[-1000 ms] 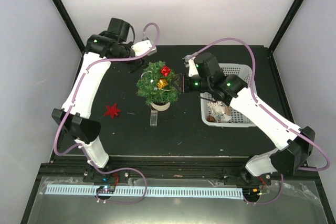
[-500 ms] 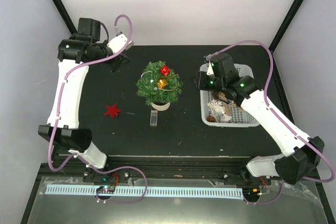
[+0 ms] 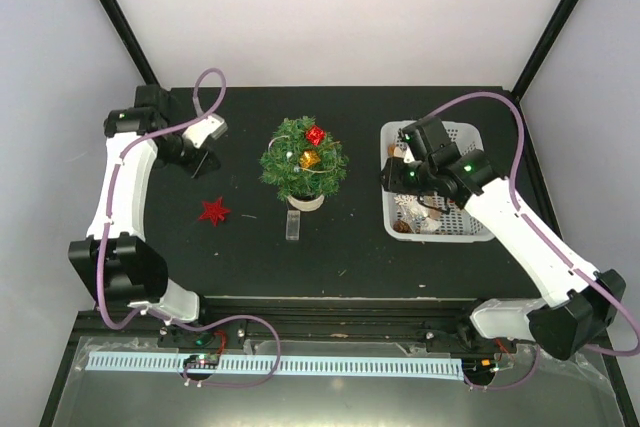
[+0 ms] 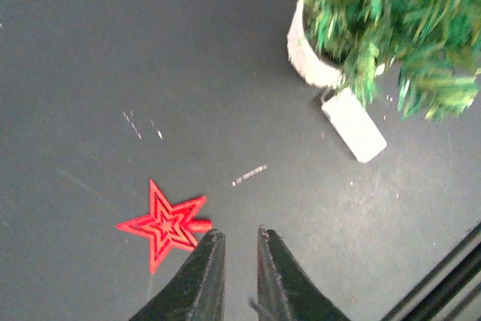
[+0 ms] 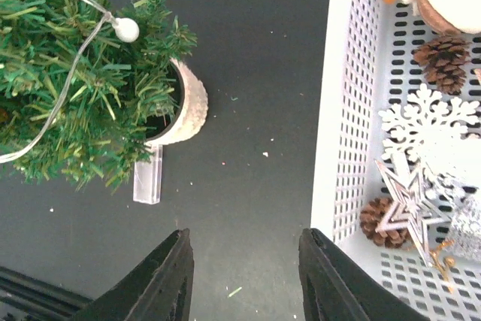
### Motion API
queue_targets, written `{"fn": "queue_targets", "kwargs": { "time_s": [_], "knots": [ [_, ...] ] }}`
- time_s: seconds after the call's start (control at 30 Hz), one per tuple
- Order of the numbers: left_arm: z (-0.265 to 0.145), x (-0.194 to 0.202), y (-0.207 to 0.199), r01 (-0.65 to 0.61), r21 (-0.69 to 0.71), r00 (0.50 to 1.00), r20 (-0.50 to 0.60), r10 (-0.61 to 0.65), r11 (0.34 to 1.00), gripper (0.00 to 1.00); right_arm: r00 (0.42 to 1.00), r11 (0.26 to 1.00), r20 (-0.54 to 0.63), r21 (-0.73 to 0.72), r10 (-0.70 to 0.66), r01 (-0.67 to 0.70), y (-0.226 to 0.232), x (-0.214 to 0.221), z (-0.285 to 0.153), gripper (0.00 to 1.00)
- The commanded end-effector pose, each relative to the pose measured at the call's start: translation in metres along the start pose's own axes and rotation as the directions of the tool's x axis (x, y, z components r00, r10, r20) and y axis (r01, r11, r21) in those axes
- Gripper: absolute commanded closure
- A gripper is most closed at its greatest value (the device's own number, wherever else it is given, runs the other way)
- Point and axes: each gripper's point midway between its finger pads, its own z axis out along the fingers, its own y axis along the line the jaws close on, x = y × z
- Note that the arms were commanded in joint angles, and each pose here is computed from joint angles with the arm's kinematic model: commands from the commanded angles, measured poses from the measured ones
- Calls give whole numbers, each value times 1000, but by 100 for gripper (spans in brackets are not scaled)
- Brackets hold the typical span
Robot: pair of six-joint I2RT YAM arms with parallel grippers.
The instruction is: Decorate the small christmas tree
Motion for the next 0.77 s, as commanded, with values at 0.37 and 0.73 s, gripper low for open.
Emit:
{"fn": "queue_targets", "kwargs": {
  "time_s": [0.37,0.73],
  "knots": [
    [24,50,17,94,-104,990,-92,-104,990,62,981,993,-169,-81,-94,81,7,35,-18,55],
    [32,11,12,86,20,994,62,-87,996,59,986,987,-34,-16,-161,161,14,-8,-42,26]
  ]
}}
